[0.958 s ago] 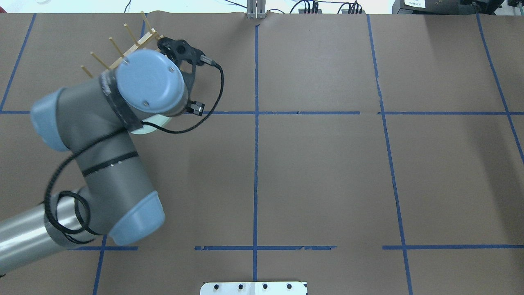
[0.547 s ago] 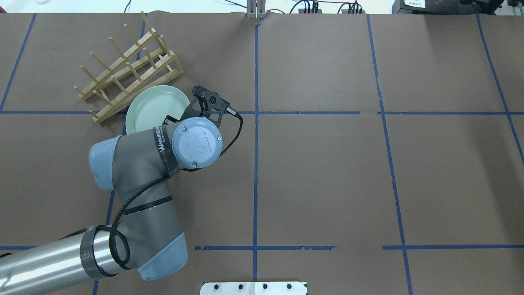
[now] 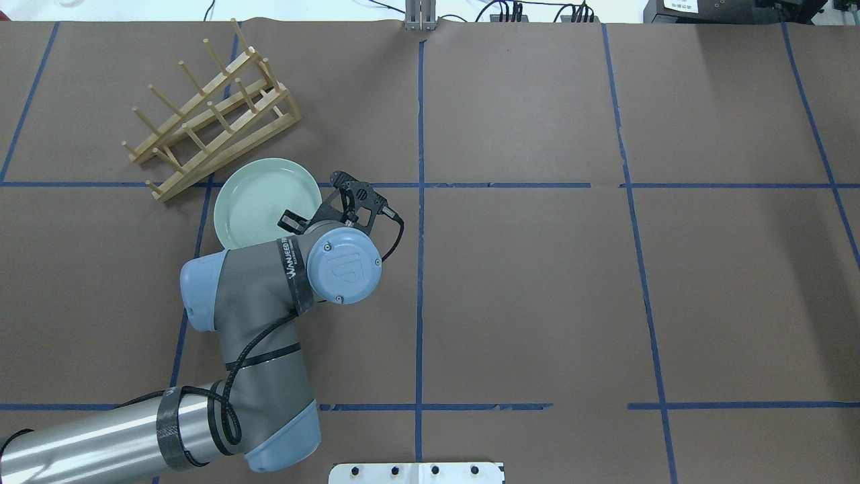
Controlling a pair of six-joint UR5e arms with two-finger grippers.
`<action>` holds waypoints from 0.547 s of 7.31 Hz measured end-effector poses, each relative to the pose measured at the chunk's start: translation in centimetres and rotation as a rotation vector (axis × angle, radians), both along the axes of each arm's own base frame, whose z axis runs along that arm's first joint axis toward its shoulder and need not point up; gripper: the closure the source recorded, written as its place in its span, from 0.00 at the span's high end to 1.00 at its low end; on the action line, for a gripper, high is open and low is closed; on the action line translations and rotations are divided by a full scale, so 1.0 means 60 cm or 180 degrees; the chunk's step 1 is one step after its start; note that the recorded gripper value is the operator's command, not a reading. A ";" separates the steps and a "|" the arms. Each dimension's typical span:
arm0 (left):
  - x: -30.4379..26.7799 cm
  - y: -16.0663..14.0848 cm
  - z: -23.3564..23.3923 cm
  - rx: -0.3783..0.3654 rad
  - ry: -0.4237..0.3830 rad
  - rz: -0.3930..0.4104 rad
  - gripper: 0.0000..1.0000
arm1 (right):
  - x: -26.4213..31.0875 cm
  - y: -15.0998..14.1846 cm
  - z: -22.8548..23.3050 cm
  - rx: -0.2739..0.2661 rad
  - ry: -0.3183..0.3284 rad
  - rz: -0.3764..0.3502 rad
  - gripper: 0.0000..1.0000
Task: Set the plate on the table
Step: 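Carry the plate toward the robot and tilt it flat with the left gripper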
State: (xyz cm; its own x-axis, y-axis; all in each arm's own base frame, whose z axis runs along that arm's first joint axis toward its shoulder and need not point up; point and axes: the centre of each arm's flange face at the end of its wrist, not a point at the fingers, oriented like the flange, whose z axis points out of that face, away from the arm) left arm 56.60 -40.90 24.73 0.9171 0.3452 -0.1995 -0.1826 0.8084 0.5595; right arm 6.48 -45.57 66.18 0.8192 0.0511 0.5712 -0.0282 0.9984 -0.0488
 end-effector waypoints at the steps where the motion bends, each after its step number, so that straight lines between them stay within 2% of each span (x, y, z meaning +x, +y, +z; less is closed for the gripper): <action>1: 0.003 0.000 -0.004 0.0048 -0.0005 0.0051 1.00 | 0.000 0.000 0.000 0.0000 0.0000 0.0000 1.00; 4: -0.016 0.003 -0.035 0.0187 0.0109 0.0153 1.00 | 0.000 0.000 0.000 0.0000 0.0000 0.0000 1.00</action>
State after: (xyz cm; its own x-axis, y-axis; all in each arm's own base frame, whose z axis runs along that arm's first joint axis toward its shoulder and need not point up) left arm 55.67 -40.73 22.61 0.8921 0.4008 -0.2084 -0.2005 0.7647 0.6124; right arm 6.49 -45.57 66.19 0.8192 0.0511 0.5712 -0.0283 0.9984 -0.0488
